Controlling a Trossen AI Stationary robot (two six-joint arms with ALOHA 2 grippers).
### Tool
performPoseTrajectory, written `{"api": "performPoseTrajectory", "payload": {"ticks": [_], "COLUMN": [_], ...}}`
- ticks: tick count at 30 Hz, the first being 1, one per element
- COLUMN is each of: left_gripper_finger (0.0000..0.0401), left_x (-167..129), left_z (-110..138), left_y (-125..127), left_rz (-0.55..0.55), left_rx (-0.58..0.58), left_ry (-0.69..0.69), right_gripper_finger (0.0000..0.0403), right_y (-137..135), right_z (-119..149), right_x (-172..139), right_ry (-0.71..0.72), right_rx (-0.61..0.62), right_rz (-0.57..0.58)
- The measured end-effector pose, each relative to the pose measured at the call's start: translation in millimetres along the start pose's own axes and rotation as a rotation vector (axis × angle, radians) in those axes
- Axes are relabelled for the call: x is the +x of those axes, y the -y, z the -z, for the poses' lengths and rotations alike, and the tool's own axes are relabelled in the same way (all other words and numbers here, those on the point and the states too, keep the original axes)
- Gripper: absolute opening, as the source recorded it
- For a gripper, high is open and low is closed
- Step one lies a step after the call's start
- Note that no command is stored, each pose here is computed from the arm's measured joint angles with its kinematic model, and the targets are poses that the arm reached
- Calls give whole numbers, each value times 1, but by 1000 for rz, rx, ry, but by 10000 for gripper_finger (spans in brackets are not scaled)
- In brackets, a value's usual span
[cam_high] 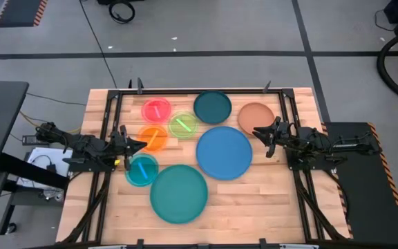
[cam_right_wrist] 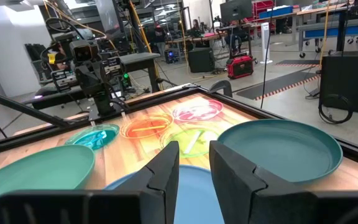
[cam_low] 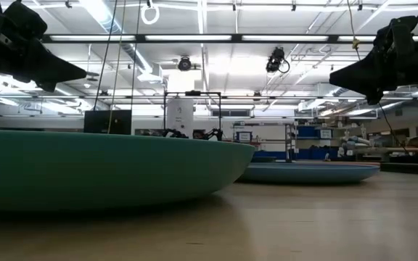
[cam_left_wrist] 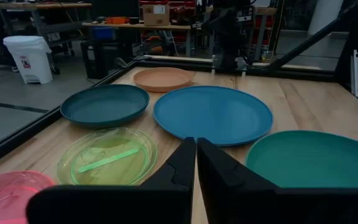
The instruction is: Stack plastic plates
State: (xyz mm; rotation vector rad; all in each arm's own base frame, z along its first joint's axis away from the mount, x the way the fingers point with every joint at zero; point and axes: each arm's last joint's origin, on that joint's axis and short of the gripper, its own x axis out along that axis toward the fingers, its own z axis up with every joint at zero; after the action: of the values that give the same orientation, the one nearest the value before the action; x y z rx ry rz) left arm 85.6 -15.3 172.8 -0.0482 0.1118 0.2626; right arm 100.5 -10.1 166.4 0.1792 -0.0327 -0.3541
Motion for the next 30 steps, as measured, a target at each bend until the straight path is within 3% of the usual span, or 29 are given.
{"api": "performPoseTrajectory", "payload": {"ticks": [19, 23, 25, 27, 30], "left_gripper_finger": [25, 25, 25, 25, 25], "left_x": [0, 1, 0, 0, -1], "left_z": [0, -5, -11, -15, -20], "left_y": [0, 0, 0, 0, 1], "left_rz": [0, -17, -24, -27, -17], "left_rx": [13, 283, 330, 306, 131], "left_ry": [0, 60, 110, 139, 183], "right_gripper_finger": [100, 100, 100, 100, 100], "right_y": [0, 0, 0, 0, 0], "right_z": [0, 0, 0, 0, -2], "right_x": [0, 0, 0, 0, 0], "right_ry": [0, 0, -1, 1, 26], "right_rx": [0, 0, 0, -1, -8], "right_rz": [0, -1, 0, -1, 13]}}
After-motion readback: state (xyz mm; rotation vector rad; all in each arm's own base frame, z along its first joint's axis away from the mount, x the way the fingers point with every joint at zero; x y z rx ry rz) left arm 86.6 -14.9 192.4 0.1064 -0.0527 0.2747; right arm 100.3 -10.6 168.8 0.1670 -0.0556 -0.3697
